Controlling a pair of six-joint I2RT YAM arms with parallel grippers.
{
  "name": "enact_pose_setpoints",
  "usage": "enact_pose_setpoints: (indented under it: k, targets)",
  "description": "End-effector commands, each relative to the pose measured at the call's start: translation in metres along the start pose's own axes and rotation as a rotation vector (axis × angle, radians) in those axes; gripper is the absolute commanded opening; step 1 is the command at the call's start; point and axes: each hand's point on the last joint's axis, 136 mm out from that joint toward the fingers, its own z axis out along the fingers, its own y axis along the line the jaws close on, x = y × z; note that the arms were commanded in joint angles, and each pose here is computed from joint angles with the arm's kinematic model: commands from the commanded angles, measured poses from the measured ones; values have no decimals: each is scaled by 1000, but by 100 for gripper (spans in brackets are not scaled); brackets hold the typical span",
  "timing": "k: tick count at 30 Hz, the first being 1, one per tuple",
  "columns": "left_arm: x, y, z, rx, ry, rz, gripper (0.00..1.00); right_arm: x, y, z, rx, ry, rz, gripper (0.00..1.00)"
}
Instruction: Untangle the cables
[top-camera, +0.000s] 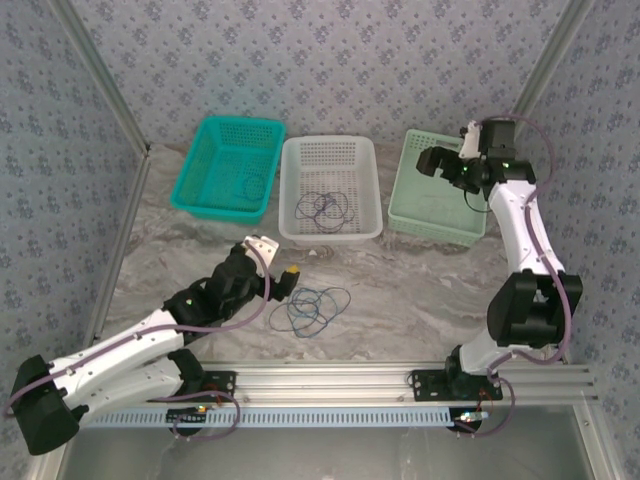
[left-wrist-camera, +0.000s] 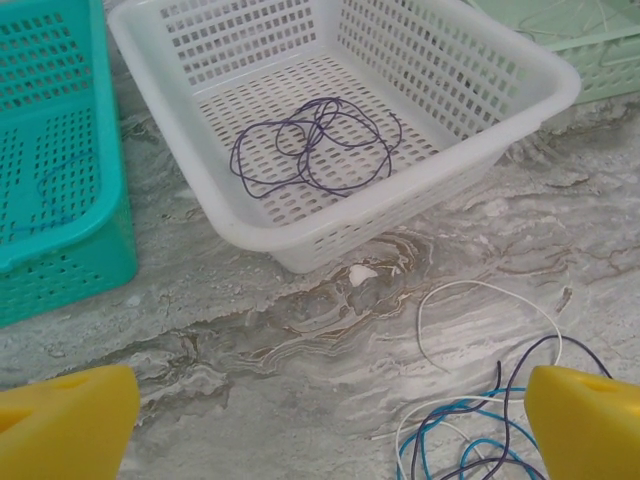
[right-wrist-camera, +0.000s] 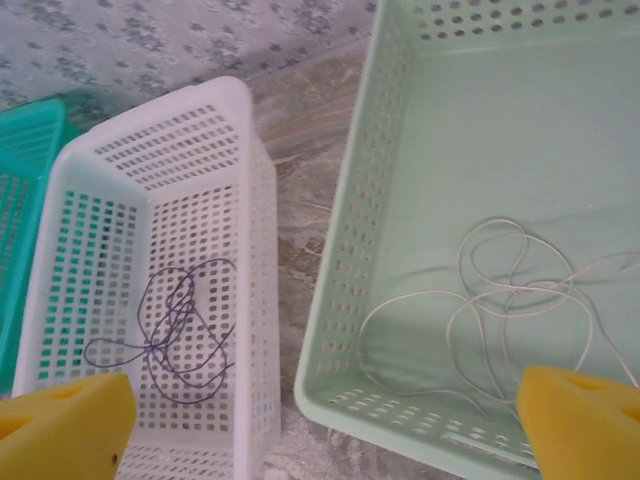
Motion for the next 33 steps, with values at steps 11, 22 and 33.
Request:
enact_pose_setpoints:
  k: [11,22,33]
  targets:
    - [18,37,-10,-150,24,-192,99,24,105,-55,-126,-169,-361,94]
    - [45,63,-22,-253,55,-290,100,120,166,-52,-214,-97,-556,90]
    - [59,78,-32,-327,71,-352,100,180,176,-26,-121,-73,-560,87]
